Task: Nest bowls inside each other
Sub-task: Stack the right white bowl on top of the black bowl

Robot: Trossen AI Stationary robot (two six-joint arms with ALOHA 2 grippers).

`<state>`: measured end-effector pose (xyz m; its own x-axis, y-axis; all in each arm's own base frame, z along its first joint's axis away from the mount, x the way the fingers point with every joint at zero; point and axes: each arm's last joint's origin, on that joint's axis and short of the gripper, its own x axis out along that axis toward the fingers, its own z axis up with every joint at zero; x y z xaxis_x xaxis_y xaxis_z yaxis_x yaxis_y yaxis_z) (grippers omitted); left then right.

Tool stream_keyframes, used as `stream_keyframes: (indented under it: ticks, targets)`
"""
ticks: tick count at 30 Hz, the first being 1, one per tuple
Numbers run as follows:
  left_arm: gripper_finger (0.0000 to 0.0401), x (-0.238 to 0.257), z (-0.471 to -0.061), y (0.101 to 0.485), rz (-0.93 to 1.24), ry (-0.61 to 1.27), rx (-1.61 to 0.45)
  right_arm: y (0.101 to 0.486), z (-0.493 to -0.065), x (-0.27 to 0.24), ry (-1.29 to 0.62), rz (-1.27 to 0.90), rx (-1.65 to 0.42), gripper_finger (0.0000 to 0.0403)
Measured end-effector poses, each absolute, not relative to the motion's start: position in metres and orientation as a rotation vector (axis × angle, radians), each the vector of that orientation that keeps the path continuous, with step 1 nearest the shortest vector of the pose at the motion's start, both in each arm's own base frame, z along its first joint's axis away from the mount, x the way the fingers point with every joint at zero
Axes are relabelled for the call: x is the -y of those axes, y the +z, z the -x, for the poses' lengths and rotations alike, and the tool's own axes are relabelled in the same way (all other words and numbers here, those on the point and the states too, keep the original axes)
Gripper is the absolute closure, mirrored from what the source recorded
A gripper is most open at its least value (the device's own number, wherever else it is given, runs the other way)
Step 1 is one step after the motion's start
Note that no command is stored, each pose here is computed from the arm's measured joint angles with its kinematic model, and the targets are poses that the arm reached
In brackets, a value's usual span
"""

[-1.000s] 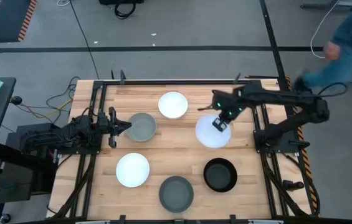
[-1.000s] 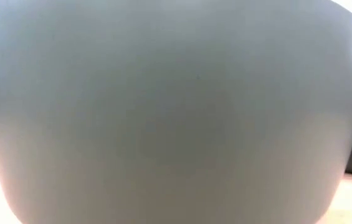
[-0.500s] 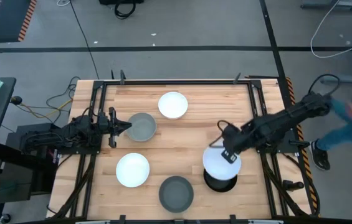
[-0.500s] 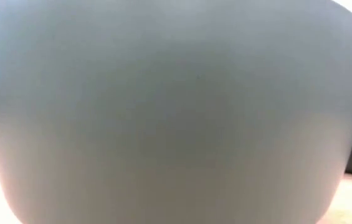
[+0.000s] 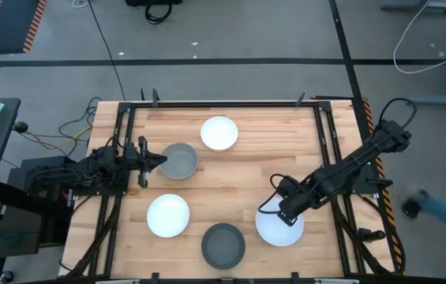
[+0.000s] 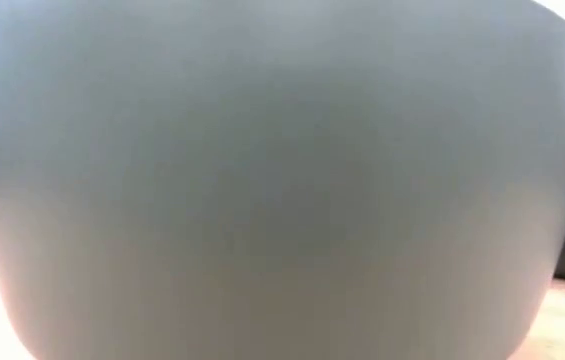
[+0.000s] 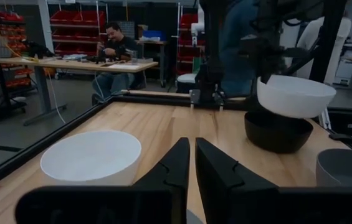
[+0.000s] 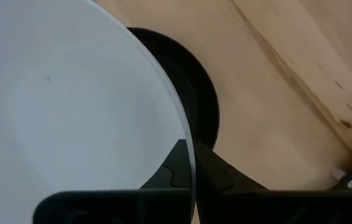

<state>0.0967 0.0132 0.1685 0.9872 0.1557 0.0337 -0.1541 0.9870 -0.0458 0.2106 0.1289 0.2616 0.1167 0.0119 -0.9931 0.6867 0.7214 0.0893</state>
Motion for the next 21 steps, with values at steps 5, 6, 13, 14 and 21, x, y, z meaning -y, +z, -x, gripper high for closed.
stream_keyframes:
  ticks: [5, 6, 13, 14, 21]
  targets:
    - [0.0372, -0.013, -0.097, 0.168, 0.066, 0.155, 0.038, 0.256, -0.214, -0.132, -0.538, -0.626, -1.402, 0.0401]
    - [0.0374, -0.013, -0.097, 0.168, 0.066, 0.155, 0.038, 0.255, -0.214, -0.132, -0.531, -0.631, -1.396, 0.0401]
    - [0.0376, -0.013, -0.097, 0.168, 0.073, 0.155, 0.035, 0.226, -0.200, -0.123, -0.534, -0.663, -1.396, 0.0401]
    - [0.0375, -0.013, -0.097, 0.168, 0.073, 0.155, 0.035, 0.221, -0.197, -0.121, -0.541, -0.658, -1.401, 0.0401]
    - [0.0367, -0.013, -0.097, 0.168, 0.074, 0.155, 0.034, 0.194, -0.185, -0.114, -0.515, -0.720, -1.369, 0.0401]
